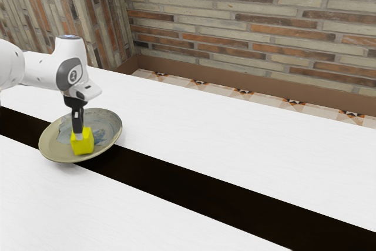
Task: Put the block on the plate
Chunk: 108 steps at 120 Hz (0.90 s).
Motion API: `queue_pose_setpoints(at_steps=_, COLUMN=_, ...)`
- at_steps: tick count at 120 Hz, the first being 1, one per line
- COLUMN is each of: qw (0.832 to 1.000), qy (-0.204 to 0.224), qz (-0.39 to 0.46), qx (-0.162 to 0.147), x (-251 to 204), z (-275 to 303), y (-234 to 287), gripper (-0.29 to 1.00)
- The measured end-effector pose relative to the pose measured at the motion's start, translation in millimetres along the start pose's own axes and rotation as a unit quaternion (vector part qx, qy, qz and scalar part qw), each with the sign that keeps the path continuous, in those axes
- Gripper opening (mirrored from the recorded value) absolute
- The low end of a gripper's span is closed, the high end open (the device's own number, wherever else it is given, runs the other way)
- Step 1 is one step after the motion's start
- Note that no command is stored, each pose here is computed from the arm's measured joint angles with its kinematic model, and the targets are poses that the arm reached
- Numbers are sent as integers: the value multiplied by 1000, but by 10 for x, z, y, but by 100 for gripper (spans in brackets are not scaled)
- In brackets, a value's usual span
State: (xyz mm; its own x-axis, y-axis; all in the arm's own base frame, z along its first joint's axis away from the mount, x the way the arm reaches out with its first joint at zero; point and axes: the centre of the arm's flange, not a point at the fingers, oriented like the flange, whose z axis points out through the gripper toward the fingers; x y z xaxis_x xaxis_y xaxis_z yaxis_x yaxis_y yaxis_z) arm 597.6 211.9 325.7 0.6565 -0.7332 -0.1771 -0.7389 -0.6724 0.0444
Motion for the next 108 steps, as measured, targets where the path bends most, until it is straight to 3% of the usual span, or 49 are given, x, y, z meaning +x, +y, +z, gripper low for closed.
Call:
queue_pose_setpoints(at_steps=15, qw=1000, qy=18, qz=10, qx=16, x=38, z=-491, y=152, gripper=65)
queue_pose_setpoints(at_steps=40, qw=996, qy=57, qz=63, qx=0, x=705, z=-1040, y=791, gripper=68)
queue_pose_setpoints(at_steps=54, qw=994, qy=71, qz=89, qx=8, x=942, z=-1447, y=1154, gripper=69)
queue_pose_setpoints(at_steps=81, qw=991, qy=86, qz=96, qx=33, x=1030, z=-2321, y=1315, gripper=70)
queue_pose_setpoints(at_steps=108, qw=992, qy=84, qz=90, qx=23, x=987, z=-2515, y=1394, gripper=70)
